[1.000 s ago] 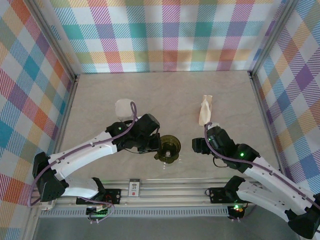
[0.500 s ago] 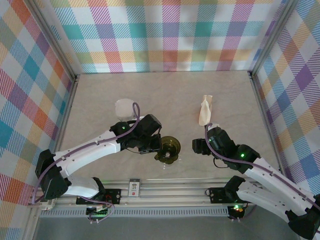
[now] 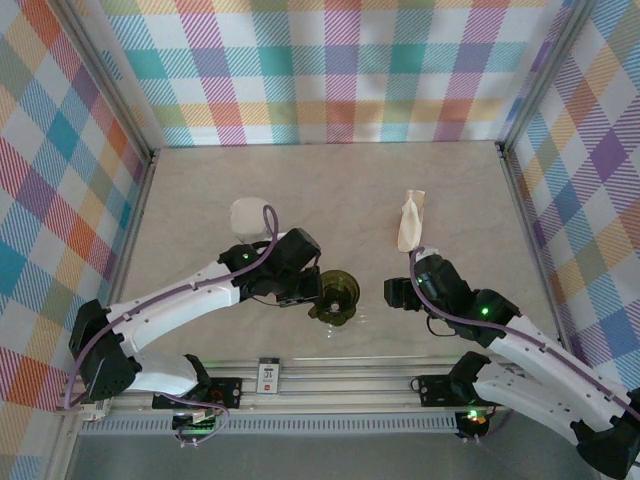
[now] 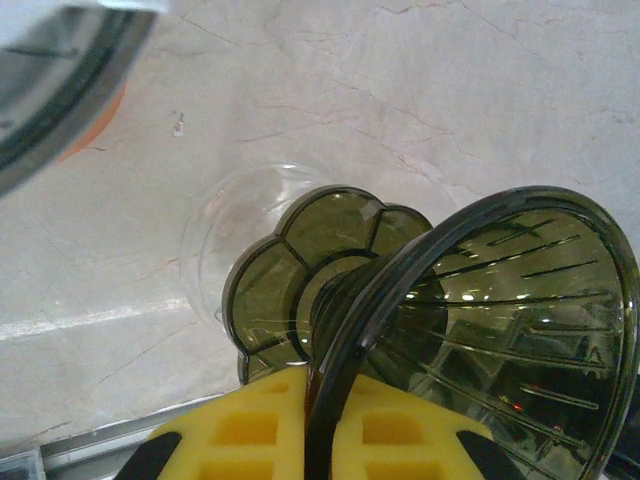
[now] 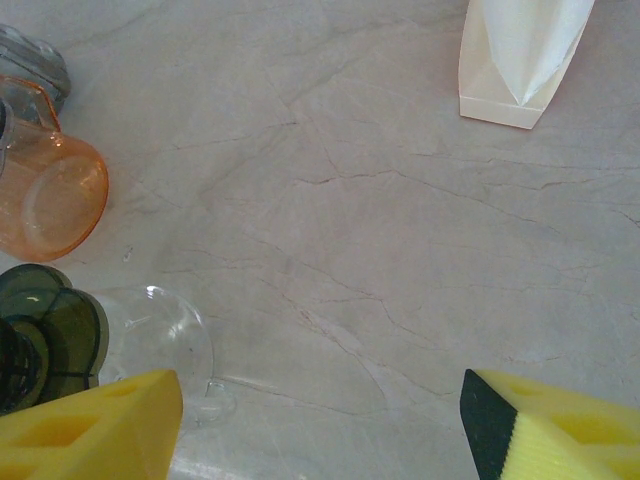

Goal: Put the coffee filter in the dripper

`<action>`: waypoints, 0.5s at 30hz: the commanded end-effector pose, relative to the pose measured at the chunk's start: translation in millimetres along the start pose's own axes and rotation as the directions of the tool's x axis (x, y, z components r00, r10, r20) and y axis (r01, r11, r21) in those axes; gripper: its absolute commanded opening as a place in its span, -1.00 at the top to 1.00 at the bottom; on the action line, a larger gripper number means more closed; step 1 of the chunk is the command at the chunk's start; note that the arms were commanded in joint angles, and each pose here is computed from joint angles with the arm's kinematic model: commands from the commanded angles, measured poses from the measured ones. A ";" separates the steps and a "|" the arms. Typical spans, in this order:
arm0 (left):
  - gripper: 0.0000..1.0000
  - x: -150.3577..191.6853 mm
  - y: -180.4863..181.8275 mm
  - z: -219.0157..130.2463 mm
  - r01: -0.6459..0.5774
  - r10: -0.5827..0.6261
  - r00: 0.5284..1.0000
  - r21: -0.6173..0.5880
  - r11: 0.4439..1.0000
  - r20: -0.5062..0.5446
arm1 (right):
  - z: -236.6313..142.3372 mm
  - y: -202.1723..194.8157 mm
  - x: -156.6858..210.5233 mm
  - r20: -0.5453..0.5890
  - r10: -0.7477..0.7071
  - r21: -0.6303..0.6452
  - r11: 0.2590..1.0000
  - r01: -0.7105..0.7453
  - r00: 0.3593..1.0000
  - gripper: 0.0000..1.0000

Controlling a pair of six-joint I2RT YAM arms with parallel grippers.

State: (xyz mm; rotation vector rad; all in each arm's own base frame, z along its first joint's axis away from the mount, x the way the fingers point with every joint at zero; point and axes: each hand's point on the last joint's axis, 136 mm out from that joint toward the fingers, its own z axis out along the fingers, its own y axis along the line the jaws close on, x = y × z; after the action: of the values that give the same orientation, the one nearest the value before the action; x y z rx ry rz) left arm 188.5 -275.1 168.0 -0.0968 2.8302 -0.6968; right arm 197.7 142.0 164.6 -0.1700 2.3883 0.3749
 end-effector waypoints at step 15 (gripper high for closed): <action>-0.35 -7.5 -4.3 -32.7 0.002 -0.009 0.997 0.087 0.996 0.080 | 0.1 -1.6 3.0 -0.003 0.005 -0.005 1.000 -0.005 1.000 -0.57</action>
State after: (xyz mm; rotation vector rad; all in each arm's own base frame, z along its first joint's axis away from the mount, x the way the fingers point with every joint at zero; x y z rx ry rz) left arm 183.5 -266.7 179.9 -0.1080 2.7872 -0.7452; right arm 195.8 141.8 160.2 -0.1752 2.3984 0.3753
